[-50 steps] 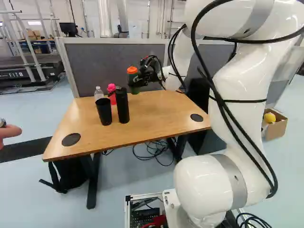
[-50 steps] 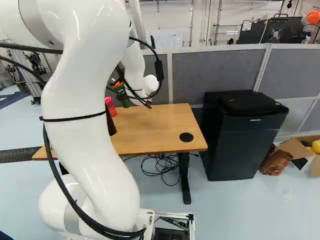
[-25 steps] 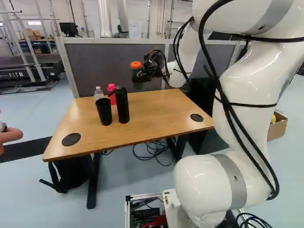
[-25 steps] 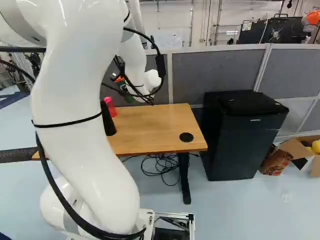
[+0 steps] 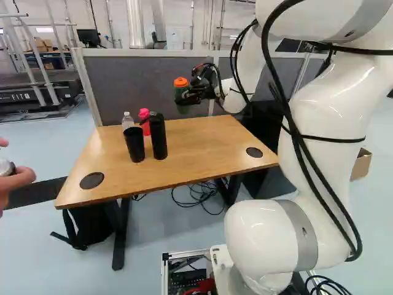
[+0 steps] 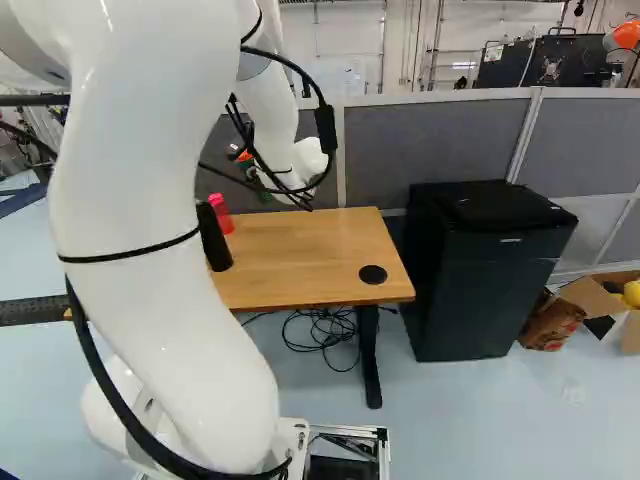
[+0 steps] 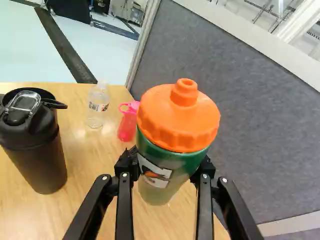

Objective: Pick up the green bottle from the table

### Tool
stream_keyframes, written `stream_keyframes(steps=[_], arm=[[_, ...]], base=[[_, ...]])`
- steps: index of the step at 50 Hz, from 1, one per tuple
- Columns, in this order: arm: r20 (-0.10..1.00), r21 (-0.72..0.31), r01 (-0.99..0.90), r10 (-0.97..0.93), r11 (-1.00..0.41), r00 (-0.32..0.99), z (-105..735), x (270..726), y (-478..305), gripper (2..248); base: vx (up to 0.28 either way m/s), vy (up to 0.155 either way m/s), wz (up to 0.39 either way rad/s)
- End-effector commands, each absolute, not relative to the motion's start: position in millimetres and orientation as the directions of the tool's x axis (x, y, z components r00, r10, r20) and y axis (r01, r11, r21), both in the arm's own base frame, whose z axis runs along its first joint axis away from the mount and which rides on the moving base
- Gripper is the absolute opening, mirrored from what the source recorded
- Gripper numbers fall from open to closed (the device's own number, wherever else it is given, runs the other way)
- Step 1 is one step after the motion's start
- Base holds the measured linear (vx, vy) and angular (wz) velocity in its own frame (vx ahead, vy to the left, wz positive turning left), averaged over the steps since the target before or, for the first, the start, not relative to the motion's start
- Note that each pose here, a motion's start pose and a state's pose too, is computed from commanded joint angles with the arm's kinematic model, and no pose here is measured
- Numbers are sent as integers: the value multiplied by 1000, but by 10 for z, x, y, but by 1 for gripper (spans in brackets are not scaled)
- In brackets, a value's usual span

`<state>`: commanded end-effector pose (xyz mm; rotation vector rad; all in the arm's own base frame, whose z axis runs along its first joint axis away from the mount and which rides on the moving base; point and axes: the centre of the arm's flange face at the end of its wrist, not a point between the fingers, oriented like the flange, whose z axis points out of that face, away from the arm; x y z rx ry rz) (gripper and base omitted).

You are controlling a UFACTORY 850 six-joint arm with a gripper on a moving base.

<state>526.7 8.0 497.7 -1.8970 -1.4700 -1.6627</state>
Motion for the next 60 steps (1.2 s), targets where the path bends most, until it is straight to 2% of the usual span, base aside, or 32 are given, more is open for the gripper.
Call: stream_keyframes(steps=[32,60], arm=[[850,415,761,511,-499,-128,4964,5210,63,113],[879,379,724,468,-576,-87,4902,5032,110,113]], base=[[0,0,0],[0,0,0]])
